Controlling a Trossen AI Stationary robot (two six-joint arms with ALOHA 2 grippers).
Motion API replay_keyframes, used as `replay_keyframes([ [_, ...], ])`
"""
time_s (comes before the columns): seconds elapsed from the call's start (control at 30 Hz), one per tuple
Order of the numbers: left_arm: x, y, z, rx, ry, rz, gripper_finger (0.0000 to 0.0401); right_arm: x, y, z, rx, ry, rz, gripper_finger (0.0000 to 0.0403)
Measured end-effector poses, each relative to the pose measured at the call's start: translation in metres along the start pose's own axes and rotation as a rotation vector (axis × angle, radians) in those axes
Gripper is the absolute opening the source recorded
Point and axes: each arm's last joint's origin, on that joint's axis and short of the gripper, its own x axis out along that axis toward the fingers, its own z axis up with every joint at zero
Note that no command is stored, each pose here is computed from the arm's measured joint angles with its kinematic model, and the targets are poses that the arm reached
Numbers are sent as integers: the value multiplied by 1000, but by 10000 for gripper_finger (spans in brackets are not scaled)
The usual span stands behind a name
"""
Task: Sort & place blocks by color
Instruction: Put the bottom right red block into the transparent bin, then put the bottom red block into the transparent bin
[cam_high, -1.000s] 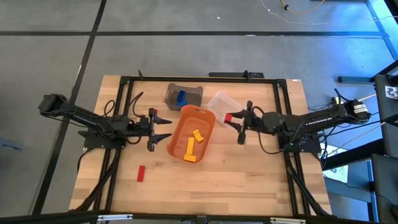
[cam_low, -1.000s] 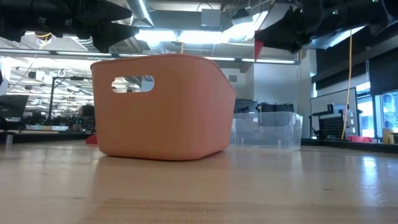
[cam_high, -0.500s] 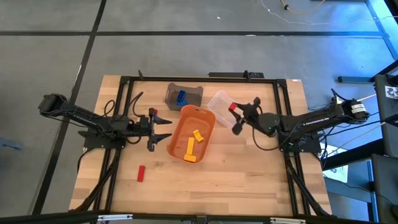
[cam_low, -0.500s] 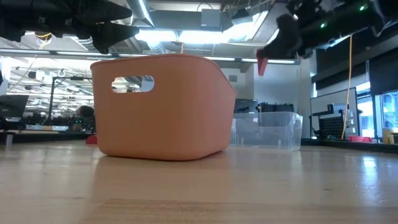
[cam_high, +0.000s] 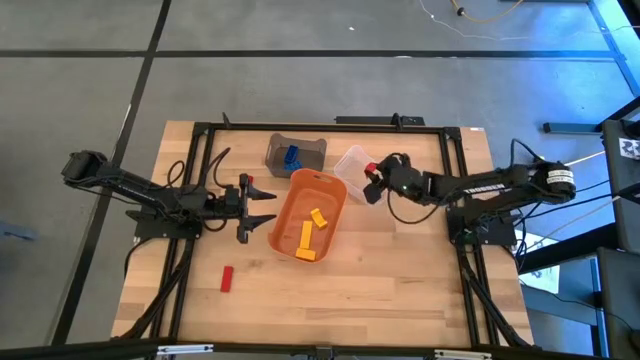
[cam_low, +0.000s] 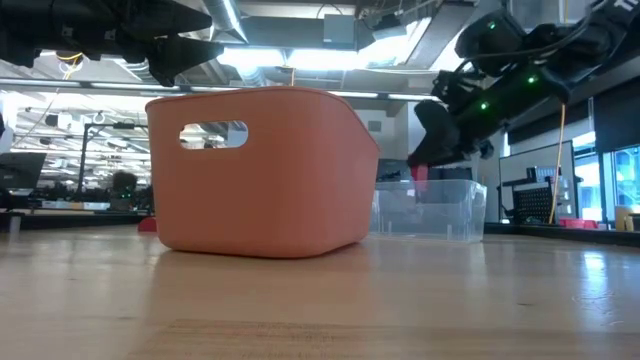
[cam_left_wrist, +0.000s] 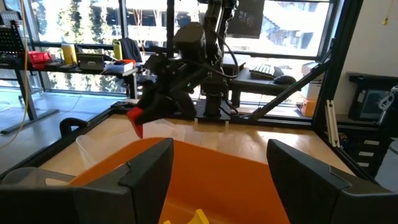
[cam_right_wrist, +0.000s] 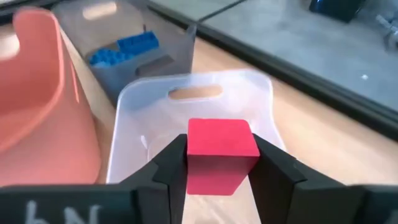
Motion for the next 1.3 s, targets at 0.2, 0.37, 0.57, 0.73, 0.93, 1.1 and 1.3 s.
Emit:
replay_keyframes([
  [0.2, 0, 0, 0, 0, 0, 0, 251, 10, -6, -6, 20, 76, 50, 133],
  [0.37, 0, 0, 0, -4, 0, 0, 251, 16, -7, -11, 26, 117, 66, 133],
  [0.57, 0, 0, 0, -5, 0, 0, 251, 17, -6, -11, 26, 114, 66, 156],
  [0.73, 0, 0, 0, -5, 0, 0, 251, 17, -6, -10, 27, 102, 70, 163],
  [0.93, 0, 0, 0, -4, 0, 0, 251, 17, -6, -10, 3, 103, 78, 163],
  [1.1, 0, 0, 0, -4, 0, 0, 251, 17, -6, -10, 1, 103, 78, 182],
  [1.3, 0, 0, 0, -4, 0, 0, 251, 17, -6, -10, -34, 101, 80, 251],
])
